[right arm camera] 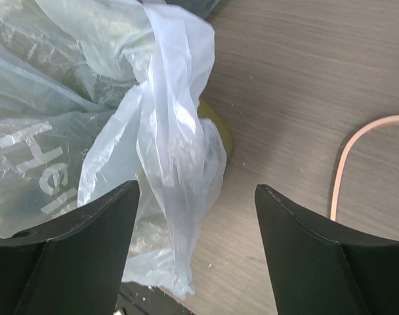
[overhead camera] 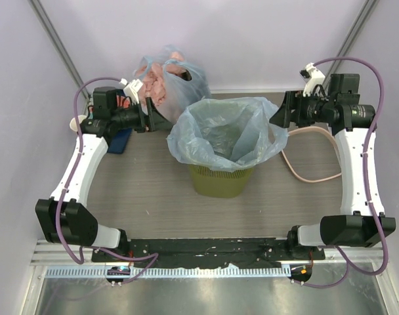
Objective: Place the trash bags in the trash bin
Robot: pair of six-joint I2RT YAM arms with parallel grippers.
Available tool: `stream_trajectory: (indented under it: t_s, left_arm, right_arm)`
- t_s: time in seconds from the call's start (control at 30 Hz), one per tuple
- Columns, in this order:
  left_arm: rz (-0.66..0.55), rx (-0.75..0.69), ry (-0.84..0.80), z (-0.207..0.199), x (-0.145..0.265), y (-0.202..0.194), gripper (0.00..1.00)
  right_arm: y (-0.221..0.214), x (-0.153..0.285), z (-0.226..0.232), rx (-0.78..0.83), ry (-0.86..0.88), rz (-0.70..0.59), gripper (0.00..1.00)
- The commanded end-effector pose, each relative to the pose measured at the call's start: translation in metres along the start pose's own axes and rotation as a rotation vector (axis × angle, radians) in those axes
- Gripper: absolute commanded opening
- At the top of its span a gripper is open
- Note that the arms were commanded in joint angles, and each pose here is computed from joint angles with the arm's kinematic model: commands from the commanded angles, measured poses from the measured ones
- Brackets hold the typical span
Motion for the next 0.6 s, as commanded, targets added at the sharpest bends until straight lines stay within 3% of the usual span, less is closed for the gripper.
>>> stream_trajectory:
  t_s: [0.0, 0.27, 0.5, 0.57]
  left_arm:
    - [-0.016, 0.017, -0.009, 0.0, 0.001, -0.002, 0.76]
    - [0.009, 0.11, -0.05, 0.003, -0.011, -0.013, 0.77]
    - [0.069, 0.199, -0.08, 0.003, -0.032, -0.038, 0.76]
    - [0.065, 0.216, -0.095, 0.004, -0.037, -0.043, 0.68]
  right_arm:
    - [-0.012, 0.015, 0.005, 0.008, -0.003, 0.003, 0.75]
    - [-0.04, -0.005, -0.014, -0.038, -0.001, 0.104, 0.37]
    - [-0.053, -0.024, -0.021, -0.092, 0.042, 0.147, 0.22]
    - [-0.055, -0.028, -0.023, -0.11, 0.046, 0.148, 0.21]
Point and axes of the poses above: each gripper's point midway between its finger pads, its own x axis back along the fingers, its own z axis along the line the jaws close on, y = z × x, the point moved 5 cm from there along x, back along the fingers, and after that the axes turned 12 degrees about -x, right-handed, at the moved point
